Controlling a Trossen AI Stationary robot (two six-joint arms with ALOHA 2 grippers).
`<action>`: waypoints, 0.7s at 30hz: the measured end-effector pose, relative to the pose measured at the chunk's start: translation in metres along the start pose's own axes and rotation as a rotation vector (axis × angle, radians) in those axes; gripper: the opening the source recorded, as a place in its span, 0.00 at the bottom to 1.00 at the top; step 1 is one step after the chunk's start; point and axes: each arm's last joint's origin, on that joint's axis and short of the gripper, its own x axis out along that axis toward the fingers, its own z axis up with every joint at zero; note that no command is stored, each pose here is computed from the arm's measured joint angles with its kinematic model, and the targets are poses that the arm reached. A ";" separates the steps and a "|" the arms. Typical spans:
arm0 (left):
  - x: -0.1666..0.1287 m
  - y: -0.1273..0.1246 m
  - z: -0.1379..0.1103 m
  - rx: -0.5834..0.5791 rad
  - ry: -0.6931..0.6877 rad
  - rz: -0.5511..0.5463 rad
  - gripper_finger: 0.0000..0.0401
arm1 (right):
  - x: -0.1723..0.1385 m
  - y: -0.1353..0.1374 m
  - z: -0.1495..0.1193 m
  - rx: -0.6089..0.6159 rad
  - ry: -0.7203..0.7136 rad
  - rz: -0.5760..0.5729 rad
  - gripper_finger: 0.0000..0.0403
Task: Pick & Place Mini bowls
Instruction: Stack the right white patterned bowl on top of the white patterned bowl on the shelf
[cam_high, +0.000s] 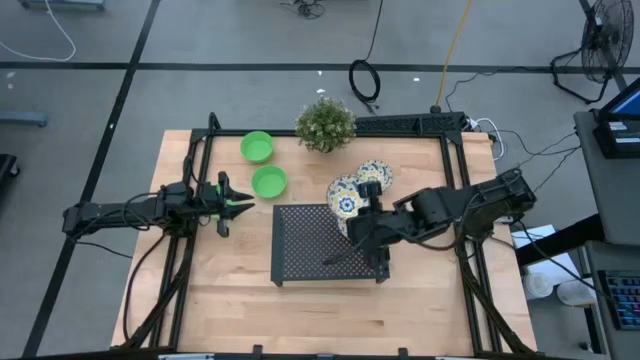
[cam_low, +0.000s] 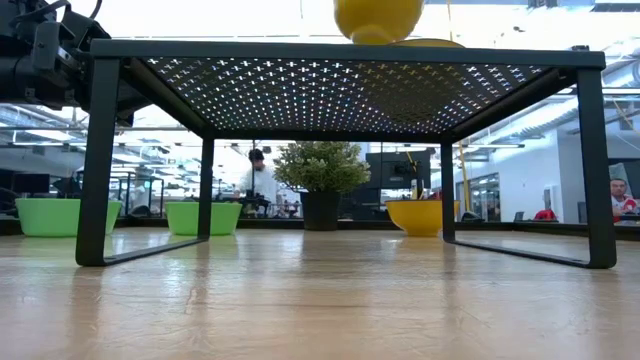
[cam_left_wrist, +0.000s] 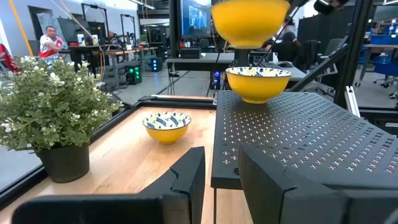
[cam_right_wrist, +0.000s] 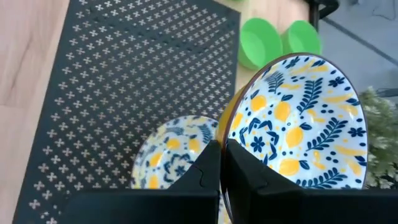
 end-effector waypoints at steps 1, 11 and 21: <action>0.000 0.000 0.000 0.000 0.000 0.000 0.25 | 0.002 0.001 0.000 -0.001 0.006 0.001 0.00; 0.000 0.000 0.000 0.000 0.000 0.000 0.25 | -0.001 0.006 -0.003 0.018 0.036 0.007 0.00; 0.000 0.000 0.000 0.000 0.000 0.000 0.25 | -0.007 0.017 -0.003 0.006 0.017 0.025 0.00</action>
